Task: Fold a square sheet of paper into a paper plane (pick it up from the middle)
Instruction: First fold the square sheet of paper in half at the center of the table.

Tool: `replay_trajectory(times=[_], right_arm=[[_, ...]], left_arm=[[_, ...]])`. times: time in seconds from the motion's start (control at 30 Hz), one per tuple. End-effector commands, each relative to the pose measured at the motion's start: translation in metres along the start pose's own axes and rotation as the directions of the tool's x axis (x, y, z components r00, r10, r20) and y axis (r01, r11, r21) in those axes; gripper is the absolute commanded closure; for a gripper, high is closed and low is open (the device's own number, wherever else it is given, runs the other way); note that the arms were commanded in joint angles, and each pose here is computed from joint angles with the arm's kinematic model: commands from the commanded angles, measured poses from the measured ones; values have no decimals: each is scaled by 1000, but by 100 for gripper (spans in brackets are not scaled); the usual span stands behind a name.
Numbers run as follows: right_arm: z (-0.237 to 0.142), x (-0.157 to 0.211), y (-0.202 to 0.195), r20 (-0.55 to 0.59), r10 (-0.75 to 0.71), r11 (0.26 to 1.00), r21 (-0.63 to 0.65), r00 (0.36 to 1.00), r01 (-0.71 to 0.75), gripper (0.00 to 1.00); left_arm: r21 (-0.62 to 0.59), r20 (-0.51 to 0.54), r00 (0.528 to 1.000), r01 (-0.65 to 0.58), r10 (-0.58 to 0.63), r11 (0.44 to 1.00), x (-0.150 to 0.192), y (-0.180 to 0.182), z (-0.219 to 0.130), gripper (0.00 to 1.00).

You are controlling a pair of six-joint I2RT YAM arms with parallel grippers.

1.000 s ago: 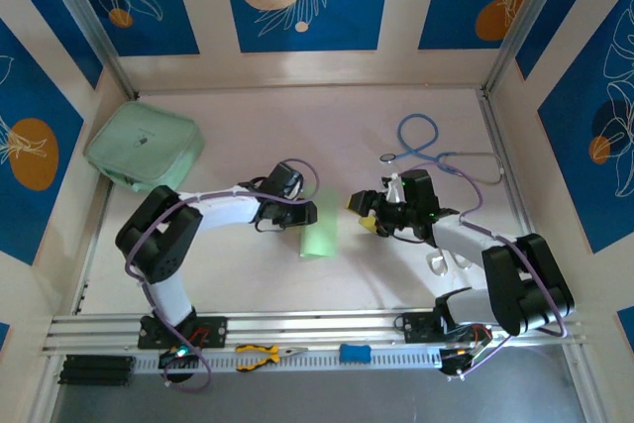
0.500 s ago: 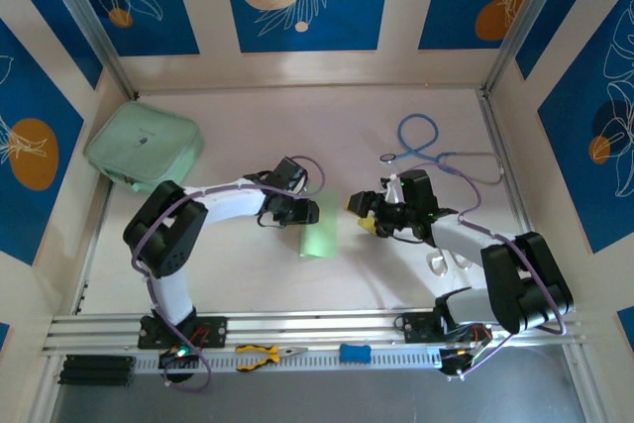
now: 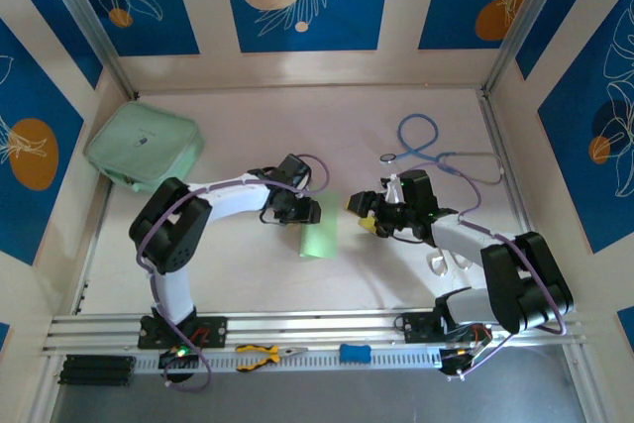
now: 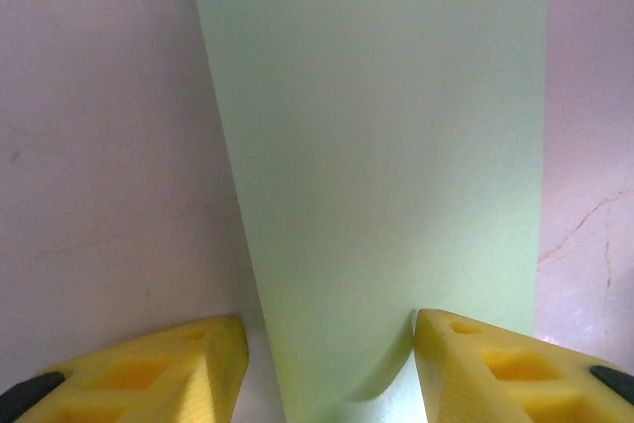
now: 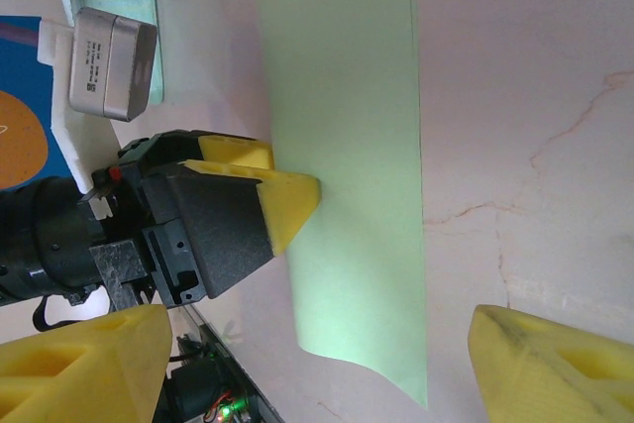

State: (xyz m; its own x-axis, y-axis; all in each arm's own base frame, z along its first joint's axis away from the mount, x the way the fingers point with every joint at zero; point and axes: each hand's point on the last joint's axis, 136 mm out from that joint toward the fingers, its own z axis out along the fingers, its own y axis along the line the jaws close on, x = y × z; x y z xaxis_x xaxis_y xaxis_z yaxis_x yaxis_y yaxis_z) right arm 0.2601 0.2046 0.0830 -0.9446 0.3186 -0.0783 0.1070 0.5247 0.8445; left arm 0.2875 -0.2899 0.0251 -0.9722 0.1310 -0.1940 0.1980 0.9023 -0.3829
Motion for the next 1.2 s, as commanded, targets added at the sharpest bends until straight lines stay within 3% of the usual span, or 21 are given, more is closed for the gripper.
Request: replay_trajectory(times=[0.0, 1.17], right_arm=[[2, 2, -1, -23, -8, 1000, 12, 1000, 8, 21], [5, 4, -7, -29, 3, 1000, 26, 1000, -3, 20]], left_arm=[[-88, -30, 999, -25, 23, 996, 4, 19, 13, 48], [-94, -36, 999, -5, 1, 996, 5, 23, 22, 48]])
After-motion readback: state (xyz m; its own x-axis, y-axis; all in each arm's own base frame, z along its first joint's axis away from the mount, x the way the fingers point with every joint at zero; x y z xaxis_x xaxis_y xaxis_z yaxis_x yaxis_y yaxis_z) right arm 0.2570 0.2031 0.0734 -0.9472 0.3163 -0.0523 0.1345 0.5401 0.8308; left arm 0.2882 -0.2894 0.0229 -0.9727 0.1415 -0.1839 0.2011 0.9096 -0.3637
